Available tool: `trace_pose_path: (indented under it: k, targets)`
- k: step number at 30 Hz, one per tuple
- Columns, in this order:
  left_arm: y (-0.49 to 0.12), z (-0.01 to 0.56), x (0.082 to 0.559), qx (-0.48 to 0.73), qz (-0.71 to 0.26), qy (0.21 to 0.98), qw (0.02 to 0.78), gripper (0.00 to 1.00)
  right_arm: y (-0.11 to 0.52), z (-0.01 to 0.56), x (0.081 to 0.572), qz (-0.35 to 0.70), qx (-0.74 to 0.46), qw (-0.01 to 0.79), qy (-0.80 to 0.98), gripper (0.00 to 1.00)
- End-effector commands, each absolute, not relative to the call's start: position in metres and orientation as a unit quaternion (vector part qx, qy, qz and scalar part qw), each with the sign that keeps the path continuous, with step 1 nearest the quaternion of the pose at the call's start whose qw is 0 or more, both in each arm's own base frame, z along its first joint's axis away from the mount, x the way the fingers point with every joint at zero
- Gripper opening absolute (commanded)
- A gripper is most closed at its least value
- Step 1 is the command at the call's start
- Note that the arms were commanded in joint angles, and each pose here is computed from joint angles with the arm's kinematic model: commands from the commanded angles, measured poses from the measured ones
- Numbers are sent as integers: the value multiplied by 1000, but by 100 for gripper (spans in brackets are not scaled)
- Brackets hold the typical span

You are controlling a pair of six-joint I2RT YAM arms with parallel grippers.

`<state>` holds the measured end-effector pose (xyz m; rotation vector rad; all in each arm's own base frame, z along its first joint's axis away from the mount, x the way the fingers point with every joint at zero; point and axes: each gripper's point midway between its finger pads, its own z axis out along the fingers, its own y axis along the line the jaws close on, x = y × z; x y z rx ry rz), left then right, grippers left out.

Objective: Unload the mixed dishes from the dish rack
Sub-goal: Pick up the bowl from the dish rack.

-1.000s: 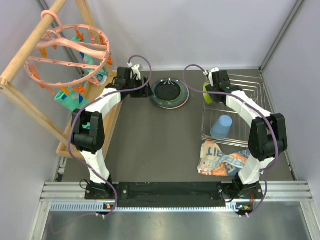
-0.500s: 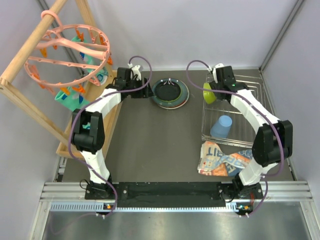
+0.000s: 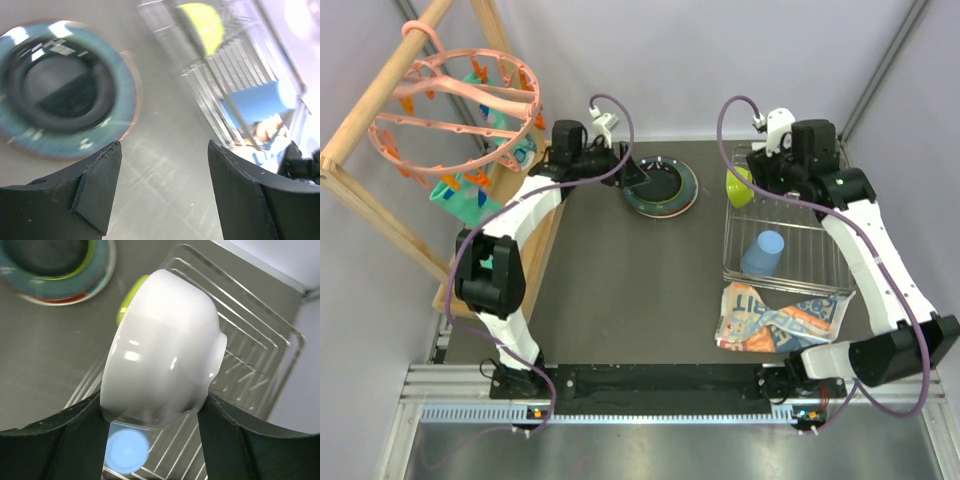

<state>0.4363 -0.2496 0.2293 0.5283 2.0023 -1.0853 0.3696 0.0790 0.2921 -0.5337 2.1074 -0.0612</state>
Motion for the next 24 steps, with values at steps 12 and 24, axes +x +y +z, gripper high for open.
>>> trace_pose_path:
  k: [12, 24]
  targets:
    - [-346, 341, 362, 350, -470, 659, 472, 74, 188, 322, 277, 314, -371, 419, 767, 50]
    - [-367, 323, 352, 346, -458, 678, 460, 72, 193, 313, 275, 334, -373, 401, 767, 50]
